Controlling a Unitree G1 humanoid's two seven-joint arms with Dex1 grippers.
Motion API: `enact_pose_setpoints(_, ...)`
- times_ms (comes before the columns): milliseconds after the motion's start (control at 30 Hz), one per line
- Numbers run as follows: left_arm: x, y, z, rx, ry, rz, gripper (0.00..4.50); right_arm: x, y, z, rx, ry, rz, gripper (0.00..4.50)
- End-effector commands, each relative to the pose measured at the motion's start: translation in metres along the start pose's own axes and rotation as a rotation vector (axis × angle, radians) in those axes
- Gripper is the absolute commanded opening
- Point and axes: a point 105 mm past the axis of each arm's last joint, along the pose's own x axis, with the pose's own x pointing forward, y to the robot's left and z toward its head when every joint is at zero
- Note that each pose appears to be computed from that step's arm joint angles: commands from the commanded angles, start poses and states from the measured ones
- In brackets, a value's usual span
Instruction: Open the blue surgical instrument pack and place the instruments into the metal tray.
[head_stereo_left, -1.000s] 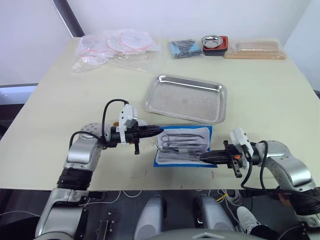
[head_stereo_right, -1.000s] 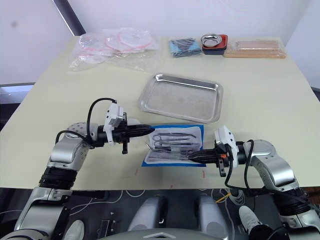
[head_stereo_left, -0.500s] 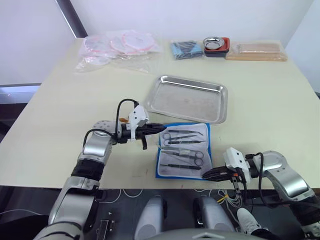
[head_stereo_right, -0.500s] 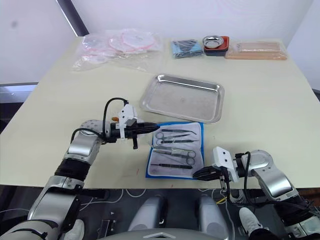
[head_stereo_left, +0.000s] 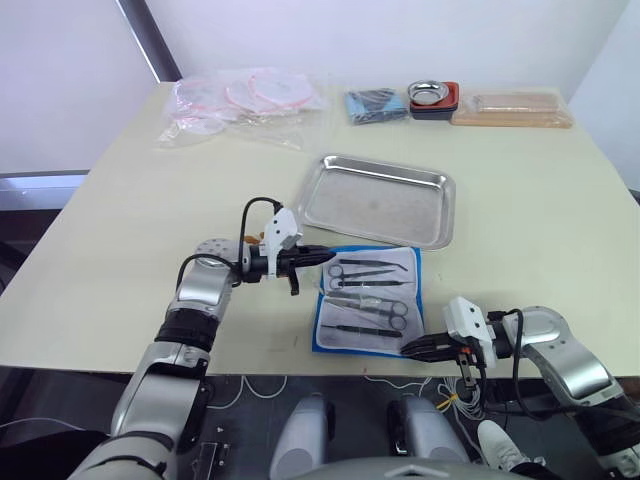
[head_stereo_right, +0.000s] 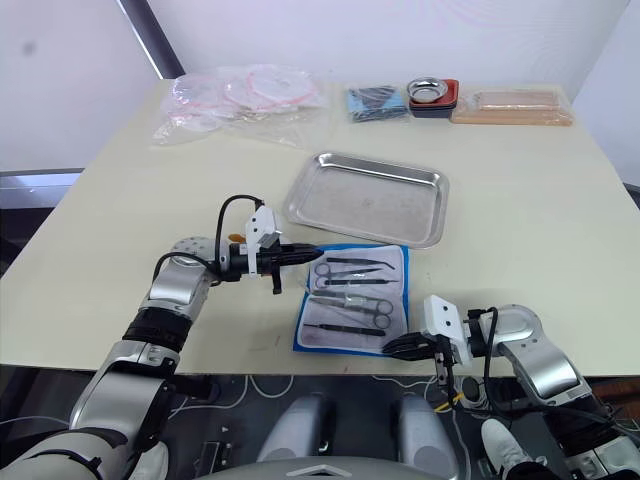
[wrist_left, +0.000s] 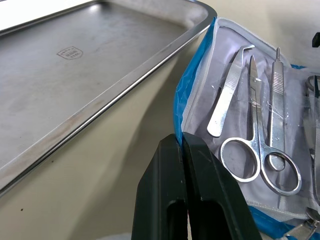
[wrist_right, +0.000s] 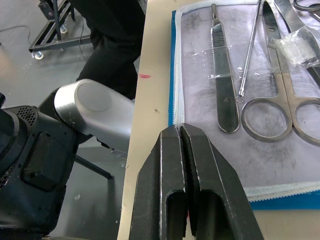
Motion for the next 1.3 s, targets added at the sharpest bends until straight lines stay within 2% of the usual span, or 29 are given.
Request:
enact_pose_setpoints(33,-0.006,0.002,-0.01,-0.067,-0.013,0.038,0.78,0.001,0.004,0.0,0.045,-0.015,0.007,0.0)
enact_pose_setpoints(67,-0.007,0.002,-0.009,-0.07,-0.02,0.039,1.24,0.001,0.005,0.0,0.052,-0.018,0.01,0.0)
enact_pose_setpoints(100,-0.007,0.002,-0.009,-0.07,-0.023,0.04,1.46,0.001,0.005,0.001,0.055,-0.021,0.011,0.0)
enact_pose_setpoints(200,-0.009,0.003,-0.013,-0.036,0.004,0.062,2.84,-0.001,0.004,0.0,0.038,-0.014,0.004,0.82)
enact_pose_setpoints(267,-0.011,0.002,-0.014,-0.04,0.009,0.058,3.73,-0.002,0.004,-0.001,0.042,-0.005,0.011,0.86)
enact_pose_setpoints(500,-0.018,0.001,-0.015,-0.033,0.008,0.065,3.73,-0.004,0.004,-0.001,0.079,-0.001,0.017,0.86)
enact_pose_setpoints(600,-0.022,0.002,-0.012,-0.025,-0.006,0.075,3.78,-0.007,0.005,0.001,0.09,-0.003,0.022,1.62)
enact_pose_setpoints(667,-0.026,0.002,-0.006,-0.013,-0.035,0.078,3.78,-0.009,0.004,0.005,0.092,-0.015,0.017,2.61)
enact_pose_setpoints(733,-0.028,-0.006,0.005,-0.001,-0.109,0.044,3.78,-0.012,0.002,0.011,0.086,-0.034,0.01,3.44)
enact_pose_setpoints(800,-0.033,-0.011,0.012,0.006,-0.157,0.029,3.78,-0.015,0.001,0.017,0.083,-0.053,0.006,4.22)
enact_pose_setpoints(833,-0.036,-0.011,0.013,0.026,-0.161,0.036,3.78,-0.016,0.001,0.02,0.077,-0.061,0.006,4.43)
enact_pose_setpoints(1167,-0.051,-0.017,0.04,0.141,-0.212,0.018,3.78,-0.027,-0.001,0.053,0.063,-0.196,-0.011,4.43)
enact_pose_setpoints(1300,-0.059,-0.021,0.041,0.188,-0.168,-0.011,3.78,-0.031,-0.012,0.06,0.003,-0.228,-0.067,4.43)
